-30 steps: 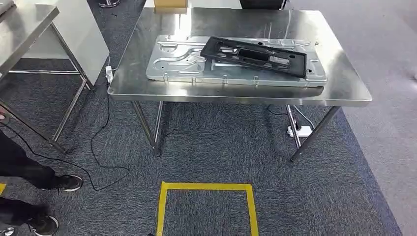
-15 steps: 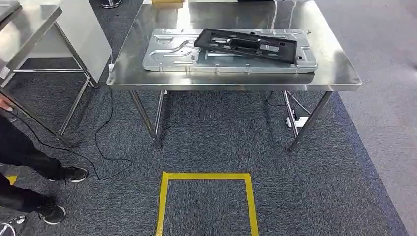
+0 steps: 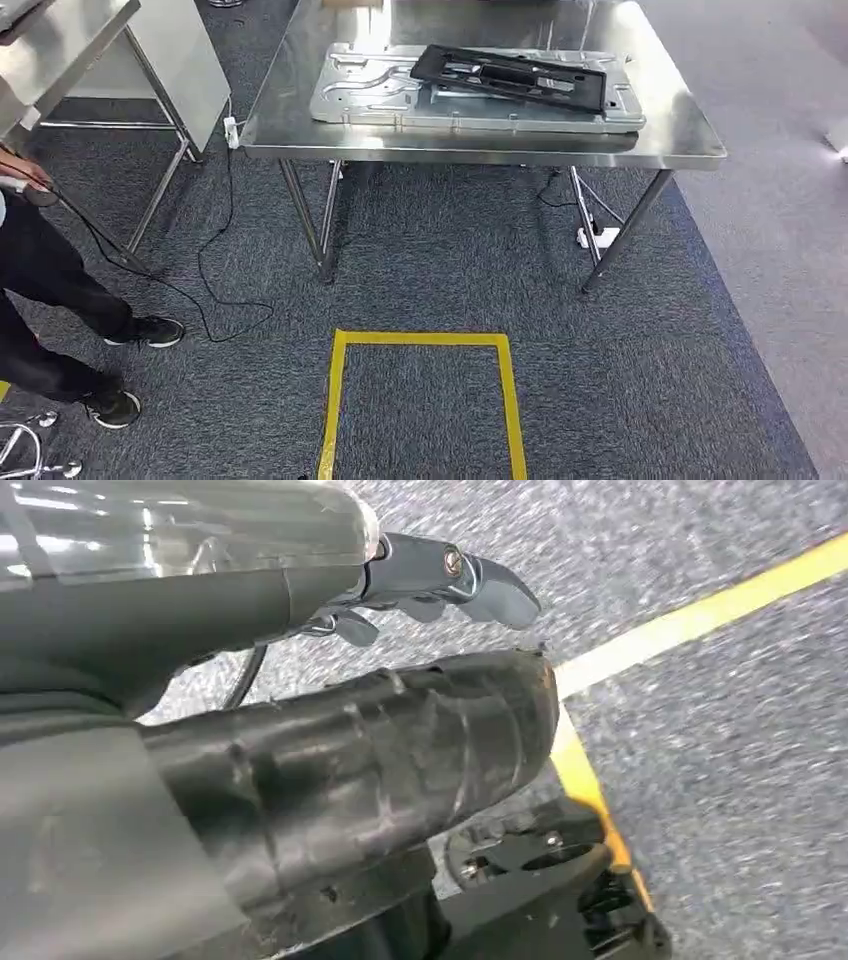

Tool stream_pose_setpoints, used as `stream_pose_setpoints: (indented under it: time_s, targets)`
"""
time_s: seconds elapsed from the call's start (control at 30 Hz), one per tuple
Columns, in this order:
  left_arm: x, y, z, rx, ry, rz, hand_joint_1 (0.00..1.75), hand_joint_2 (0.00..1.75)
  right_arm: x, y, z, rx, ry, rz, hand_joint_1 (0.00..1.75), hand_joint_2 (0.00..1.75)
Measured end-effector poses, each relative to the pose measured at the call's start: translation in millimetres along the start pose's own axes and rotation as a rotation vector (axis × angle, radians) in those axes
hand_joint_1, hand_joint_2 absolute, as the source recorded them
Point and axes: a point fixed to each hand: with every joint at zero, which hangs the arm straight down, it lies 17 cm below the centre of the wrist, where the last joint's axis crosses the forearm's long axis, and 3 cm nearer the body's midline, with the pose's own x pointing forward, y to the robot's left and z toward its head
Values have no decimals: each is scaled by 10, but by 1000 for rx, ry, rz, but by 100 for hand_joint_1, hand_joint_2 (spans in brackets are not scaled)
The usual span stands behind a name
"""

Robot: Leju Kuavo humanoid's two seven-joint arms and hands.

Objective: Take the parts from the cabinet and place them on the table.

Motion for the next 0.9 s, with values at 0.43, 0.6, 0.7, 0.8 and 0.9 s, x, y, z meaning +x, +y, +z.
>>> stream_pose_setpoints:
  time_s: [0.43, 0.6, 0.7, 0.8, 0.9]
  targets:
    - [-37, -5, 10, 2, 7, 14, 0, 0, 198, 172, 40, 91, -92, -84, 0, 0]
    - [-15, 9, 2, 6, 5, 23, 0, 0, 238, 193, 51, 105, -114, -97, 0, 0]
    - [-18, 11, 3, 7, 5, 27, 0, 0, 254, 201, 53, 109, -119, -101, 0, 0]
    - [-37, 2, 10, 6, 8, 28, 0, 0, 240, 183, 48, 104, -116, -103, 0, 0]
    - [-38, 2, 10, 6, 8, 28, 0, 0, 222, 172, 47, 101, -113, -102, 0, 0]
